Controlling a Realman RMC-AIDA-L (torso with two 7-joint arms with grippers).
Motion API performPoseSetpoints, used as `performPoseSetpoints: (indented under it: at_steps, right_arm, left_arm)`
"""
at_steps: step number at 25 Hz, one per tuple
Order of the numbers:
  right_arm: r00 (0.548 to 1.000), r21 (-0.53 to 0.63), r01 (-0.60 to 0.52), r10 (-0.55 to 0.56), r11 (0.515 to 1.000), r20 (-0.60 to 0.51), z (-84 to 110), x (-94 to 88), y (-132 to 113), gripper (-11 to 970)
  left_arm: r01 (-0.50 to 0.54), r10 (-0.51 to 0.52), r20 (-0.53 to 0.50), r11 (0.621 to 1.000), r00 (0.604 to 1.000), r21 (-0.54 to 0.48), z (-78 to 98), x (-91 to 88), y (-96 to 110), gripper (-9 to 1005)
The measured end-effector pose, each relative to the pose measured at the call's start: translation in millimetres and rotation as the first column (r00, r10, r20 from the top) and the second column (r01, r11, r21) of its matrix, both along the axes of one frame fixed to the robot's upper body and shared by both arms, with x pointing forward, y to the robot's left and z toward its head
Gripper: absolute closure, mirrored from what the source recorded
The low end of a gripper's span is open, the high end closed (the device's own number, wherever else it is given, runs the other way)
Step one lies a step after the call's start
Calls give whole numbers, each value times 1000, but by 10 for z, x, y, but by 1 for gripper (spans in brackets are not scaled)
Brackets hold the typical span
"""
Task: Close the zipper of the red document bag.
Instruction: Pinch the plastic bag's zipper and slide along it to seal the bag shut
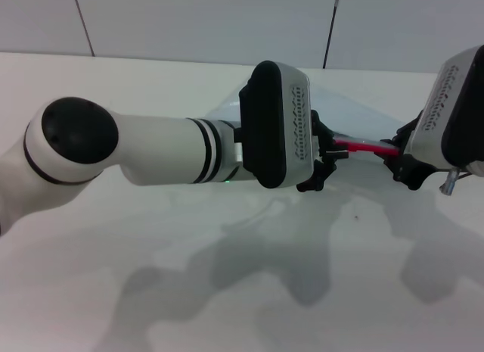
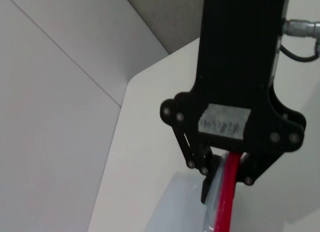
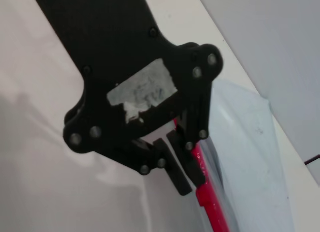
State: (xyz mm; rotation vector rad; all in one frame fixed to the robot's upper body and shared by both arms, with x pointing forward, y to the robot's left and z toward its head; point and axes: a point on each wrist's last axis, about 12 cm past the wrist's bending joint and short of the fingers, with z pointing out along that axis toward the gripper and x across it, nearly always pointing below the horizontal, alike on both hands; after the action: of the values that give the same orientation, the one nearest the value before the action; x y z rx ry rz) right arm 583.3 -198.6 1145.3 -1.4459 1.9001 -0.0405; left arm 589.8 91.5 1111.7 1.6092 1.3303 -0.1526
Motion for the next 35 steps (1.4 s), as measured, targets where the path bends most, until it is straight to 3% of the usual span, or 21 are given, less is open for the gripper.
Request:
performPoseSetpoints:
  at_steps: [35]
  right_arm:
    - [1000,14,15,-16,1000,27,57,-27,-48,911]
  left_arm:
    - [-44,44,11,999,999,3,-44,10,86,938]
